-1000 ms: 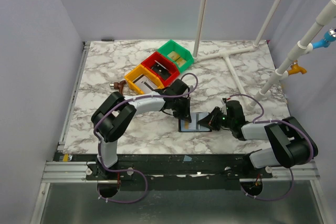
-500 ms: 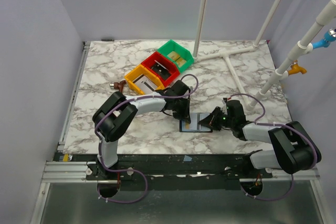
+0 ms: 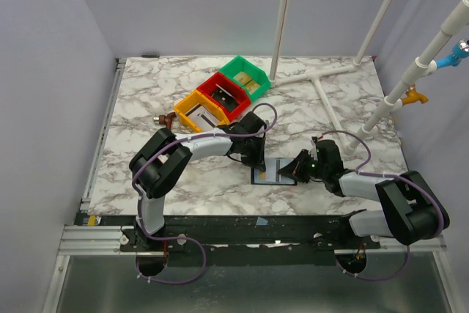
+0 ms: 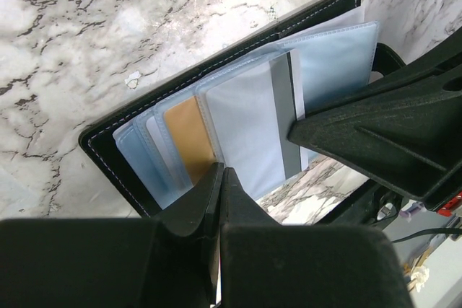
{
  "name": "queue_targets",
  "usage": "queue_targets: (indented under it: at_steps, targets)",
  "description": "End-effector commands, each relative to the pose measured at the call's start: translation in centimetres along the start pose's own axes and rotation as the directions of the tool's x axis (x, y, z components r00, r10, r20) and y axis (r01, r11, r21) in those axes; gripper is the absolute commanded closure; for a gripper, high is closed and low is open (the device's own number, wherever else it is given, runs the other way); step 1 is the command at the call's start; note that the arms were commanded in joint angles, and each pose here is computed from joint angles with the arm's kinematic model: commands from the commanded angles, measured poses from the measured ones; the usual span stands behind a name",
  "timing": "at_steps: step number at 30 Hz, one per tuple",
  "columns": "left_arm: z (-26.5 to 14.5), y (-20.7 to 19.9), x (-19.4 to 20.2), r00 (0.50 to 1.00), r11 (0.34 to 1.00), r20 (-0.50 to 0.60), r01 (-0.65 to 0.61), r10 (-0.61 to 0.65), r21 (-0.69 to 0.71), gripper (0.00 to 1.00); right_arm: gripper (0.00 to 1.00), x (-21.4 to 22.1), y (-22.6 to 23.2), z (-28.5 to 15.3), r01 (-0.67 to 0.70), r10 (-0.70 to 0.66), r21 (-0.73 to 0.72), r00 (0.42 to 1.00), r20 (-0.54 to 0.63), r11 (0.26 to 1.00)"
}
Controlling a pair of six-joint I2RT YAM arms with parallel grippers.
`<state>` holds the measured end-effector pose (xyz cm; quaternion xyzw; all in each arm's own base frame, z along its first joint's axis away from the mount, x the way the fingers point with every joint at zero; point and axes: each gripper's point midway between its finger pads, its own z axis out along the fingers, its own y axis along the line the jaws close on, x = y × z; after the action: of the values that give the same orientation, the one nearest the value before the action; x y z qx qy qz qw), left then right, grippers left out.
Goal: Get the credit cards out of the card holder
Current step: Remove the credit card from the card holder.
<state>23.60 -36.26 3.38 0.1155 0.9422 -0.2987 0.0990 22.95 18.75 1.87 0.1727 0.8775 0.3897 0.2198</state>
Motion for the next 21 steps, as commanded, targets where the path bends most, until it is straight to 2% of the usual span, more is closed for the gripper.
queue_targets:
  at_steps: [1,4,9,11,21]
  targets:
    - [0.98,4.18,1.31,0.999,0.987,-0.036,0.023,-0.028,-0.158,1.00,0.95,-0.48,-1.10,-0.12,0.016,-0.017,0.051,0.999,0.028,0.999]
    - [1.02,4.44,1.36,0.999,0.986,-0.037,0.026,-0.033,-0.166,1.00,0.94,-0.49,-1.05,-0.14,0.016,-0.017,0.048,0.999,0.030,0.999]
    - [1.02,4.55,1.35,0.999,0.985,-0.038,0.028,-0.035,-0.168,1.00,0.81,-0.39,-1.07,-0.14,0.005,-0.006,0.039,1.000,0.031,0.999]
    - [1.03,4.54,1.31,0.999,0.986,-0.037,0.028,-0.035,-0.166,1.00,0.79,-0.32,-0.96,-0.16,-0.004,0.004,0.026,1.000,0.028,1.000]
    - [0.99,4.46,1.33,0.999,0.986,-0.036,0.028,-0.034,-0.162,1.00,0.79,-0.03,-0.72,-0.18,-0.048,0.049,-0.027,0.999,0.012,0.998]
